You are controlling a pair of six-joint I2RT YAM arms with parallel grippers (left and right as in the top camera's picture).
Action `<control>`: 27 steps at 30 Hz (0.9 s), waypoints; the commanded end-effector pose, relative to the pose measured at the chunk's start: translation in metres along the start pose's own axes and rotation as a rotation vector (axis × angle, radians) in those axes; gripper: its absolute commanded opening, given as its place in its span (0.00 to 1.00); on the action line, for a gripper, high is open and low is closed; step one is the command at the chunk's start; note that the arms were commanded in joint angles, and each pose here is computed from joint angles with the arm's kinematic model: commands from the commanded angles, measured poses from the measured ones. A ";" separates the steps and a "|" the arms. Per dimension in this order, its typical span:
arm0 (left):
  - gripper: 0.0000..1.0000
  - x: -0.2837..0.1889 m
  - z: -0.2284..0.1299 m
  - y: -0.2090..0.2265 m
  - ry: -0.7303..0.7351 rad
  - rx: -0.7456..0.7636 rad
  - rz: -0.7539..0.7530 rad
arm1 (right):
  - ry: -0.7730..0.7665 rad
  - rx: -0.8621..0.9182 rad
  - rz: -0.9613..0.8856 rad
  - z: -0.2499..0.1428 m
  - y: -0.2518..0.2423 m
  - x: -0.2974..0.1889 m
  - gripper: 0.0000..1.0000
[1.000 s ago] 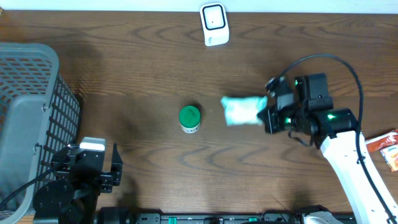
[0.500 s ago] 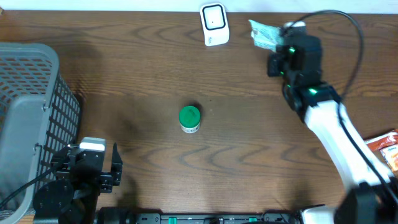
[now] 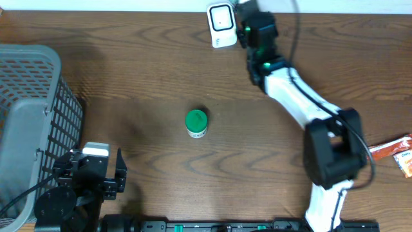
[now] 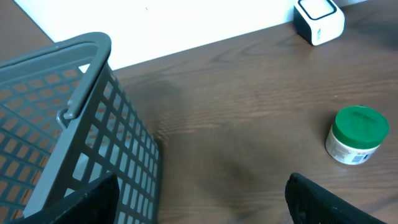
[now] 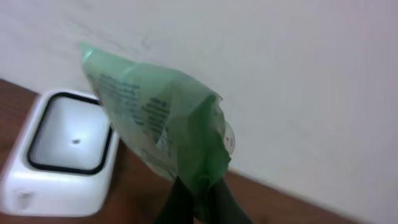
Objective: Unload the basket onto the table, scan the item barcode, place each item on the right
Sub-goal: 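Hold the wipes pack in front of the scanner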
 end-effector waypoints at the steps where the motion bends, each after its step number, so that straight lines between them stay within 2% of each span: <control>1: 0.86 -0.002 0.002 0.000 -0.011 0.003 0.001 | 0.057 -0.241 -0.147 -0.012 0.009 0.016 0.01; 7: 0.86 -0.002 0.002 0.000 -0.011 0.003 0.001 | 0.060 -0.418 -0.269 -0.029 0.028 0.033 0.01; 13: 0.86 -0.002 0.002 0.000 -0.011 0.003 0.001 | 0.098 -0.623 -0.218 -0.053 0.064 0.039 0.01; 23: 0.86 -0.002 0.002 0.000 -0.011 0.003 0.001 | 0.068 -0.757 -0.173 -0.043 0.103 0.024 0.01; 27: 0.86 -0.002 0.002 0.000 -0.011 0.003 0.001 | 0.113 -0.834 -0.118 -0.056 0.116 0.020 0.01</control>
Point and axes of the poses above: each gripper's point midway between its finger pads, its own x axis out along the fingers, its own y axis along the line the jaws close on, z = x × y, the point moved 2 cm from there along -x, back along the fingers, and after that the axes turned 1 degree about -x, right-handed, at the moved point
